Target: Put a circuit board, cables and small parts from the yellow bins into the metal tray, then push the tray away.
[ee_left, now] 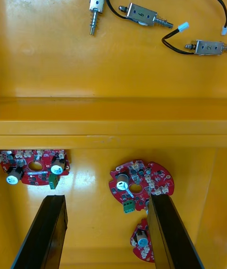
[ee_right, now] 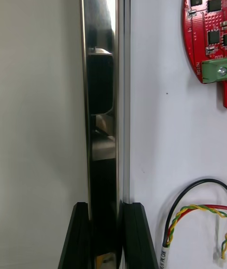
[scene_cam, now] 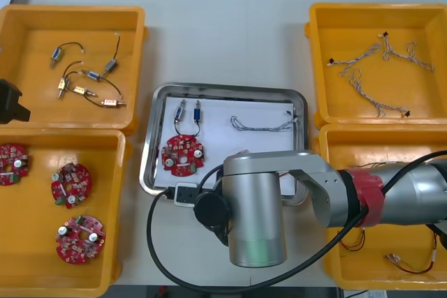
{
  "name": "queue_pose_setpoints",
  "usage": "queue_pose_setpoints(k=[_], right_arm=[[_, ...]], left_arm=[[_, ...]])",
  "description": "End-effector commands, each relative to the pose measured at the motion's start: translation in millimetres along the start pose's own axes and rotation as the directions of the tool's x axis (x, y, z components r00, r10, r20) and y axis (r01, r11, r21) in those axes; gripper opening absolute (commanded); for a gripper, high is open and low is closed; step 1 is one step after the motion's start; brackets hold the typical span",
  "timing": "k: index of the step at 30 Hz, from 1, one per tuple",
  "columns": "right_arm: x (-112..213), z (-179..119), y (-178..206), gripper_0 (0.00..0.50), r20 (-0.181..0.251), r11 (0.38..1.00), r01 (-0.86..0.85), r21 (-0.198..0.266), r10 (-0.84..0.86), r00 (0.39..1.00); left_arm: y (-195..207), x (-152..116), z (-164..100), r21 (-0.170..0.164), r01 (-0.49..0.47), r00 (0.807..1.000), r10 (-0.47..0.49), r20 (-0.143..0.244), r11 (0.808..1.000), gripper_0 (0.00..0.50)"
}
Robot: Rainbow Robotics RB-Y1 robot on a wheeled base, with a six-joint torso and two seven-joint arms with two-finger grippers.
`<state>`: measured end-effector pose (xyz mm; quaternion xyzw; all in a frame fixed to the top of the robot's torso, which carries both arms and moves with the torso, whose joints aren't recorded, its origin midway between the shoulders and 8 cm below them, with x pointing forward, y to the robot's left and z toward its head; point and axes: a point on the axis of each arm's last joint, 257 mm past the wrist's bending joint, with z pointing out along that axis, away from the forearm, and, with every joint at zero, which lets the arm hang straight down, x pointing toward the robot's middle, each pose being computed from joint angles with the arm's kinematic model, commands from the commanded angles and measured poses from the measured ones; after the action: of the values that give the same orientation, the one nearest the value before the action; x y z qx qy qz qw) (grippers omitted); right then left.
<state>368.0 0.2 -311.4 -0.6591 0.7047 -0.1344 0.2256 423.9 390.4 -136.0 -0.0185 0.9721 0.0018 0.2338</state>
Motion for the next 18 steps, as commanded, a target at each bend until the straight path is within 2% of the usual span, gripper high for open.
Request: queue_pose_setpoints(k=[1,10,18], right_arm=[[-8.2,-13.6,-23.7,0.000,0.031,0.998,0.037,0.056,-0.038,0.999],[1.2,-20.0,-61.5,0.000,0.015,0.990,0.046,0.130,-0.049,0.999],[-1.0,-23.9,-85.8,0.000,0.019,0.981,0.068,0.183,-0.073,0.997]], left_arm=[[19.1,-6.7,-18.0,-0.055,-0.049,0.998,0.051,0.037,0.997,0.500],[19.1,-6.7,-18.0,-0.055,-0.049,0.998,0.051,0.037,0.997,0.500],[19.1,-6.7,-18.0,-0.055,-0.049,0.998,0.051,0.037,0.997,0.500]])
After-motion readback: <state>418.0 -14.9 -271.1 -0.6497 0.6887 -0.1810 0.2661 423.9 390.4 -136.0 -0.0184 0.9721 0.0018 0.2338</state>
